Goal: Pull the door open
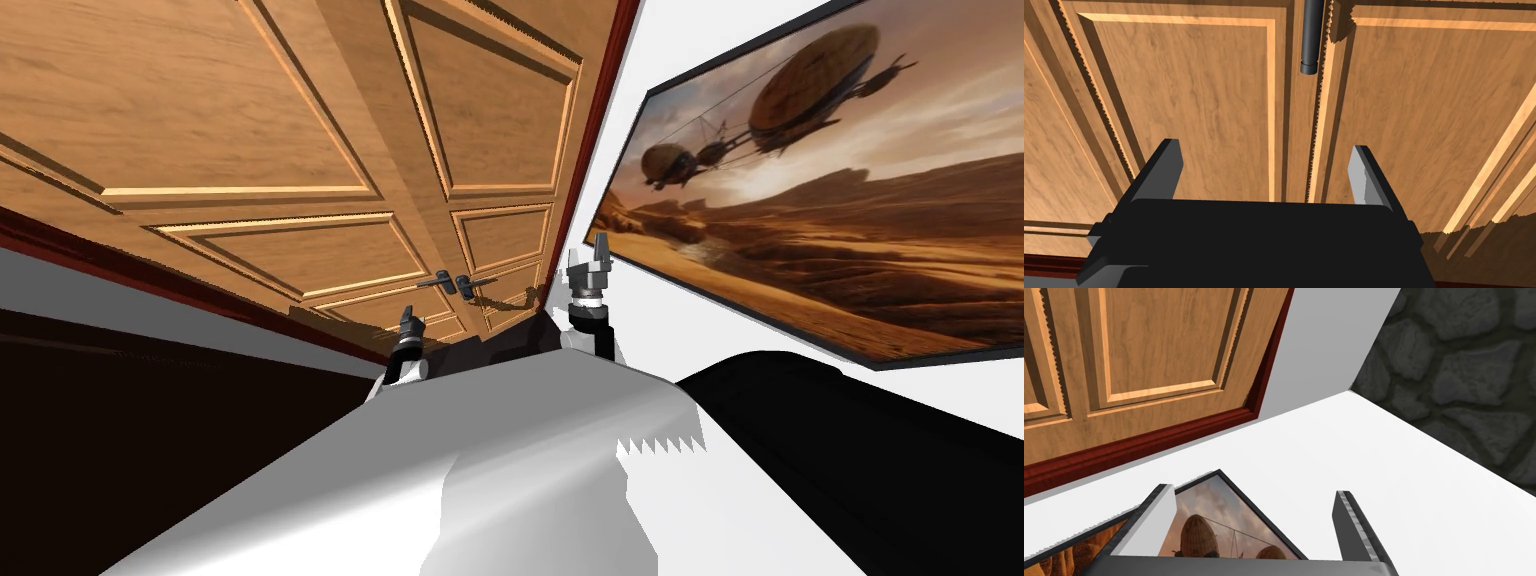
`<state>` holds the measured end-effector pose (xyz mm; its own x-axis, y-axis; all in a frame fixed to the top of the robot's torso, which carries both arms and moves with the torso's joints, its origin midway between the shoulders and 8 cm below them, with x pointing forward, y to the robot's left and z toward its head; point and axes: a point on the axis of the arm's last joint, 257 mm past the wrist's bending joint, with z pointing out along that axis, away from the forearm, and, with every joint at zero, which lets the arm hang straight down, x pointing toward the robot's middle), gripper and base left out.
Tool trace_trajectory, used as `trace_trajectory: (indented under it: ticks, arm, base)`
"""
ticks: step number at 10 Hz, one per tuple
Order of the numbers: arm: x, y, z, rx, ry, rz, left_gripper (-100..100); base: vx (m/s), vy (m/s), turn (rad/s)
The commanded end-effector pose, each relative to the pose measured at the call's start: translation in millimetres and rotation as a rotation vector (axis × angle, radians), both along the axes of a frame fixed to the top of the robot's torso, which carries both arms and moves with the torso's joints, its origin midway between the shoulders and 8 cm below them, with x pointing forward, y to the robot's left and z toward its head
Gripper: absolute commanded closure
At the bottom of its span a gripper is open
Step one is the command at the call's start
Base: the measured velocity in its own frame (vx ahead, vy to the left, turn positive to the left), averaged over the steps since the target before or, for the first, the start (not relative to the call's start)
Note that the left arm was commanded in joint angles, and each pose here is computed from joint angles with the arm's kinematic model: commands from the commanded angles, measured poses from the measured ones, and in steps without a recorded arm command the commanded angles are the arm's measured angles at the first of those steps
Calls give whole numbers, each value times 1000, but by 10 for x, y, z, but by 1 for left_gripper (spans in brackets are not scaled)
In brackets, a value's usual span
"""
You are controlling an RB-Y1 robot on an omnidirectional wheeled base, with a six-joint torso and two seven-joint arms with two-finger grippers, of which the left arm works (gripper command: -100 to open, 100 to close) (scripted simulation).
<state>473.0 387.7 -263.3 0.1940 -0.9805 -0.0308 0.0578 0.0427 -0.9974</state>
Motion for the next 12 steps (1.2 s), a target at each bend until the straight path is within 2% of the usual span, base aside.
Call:
trace_trajectory:
  ticks: [1,6,7,8,10,12]
  arm:
    - [20,69,-94,-12,19,7,-100]
    - [91,140,-290,-43,57,18,-100]
    - [85,137,-266,-38,52,17,-100]
    - [-46,453,-339,-29,72,59,-100]
    - [-129,650,-371,-24,82,84,-100]
    - [-248,925,-398,-19,92,119,-100]
  base:
    - [146,-2,-61]
    - [174,-7,-53]
    - [78,-2,-15]
    - [4,22,20]
    - [-10,13,-23]
    - [22,-24,-66]
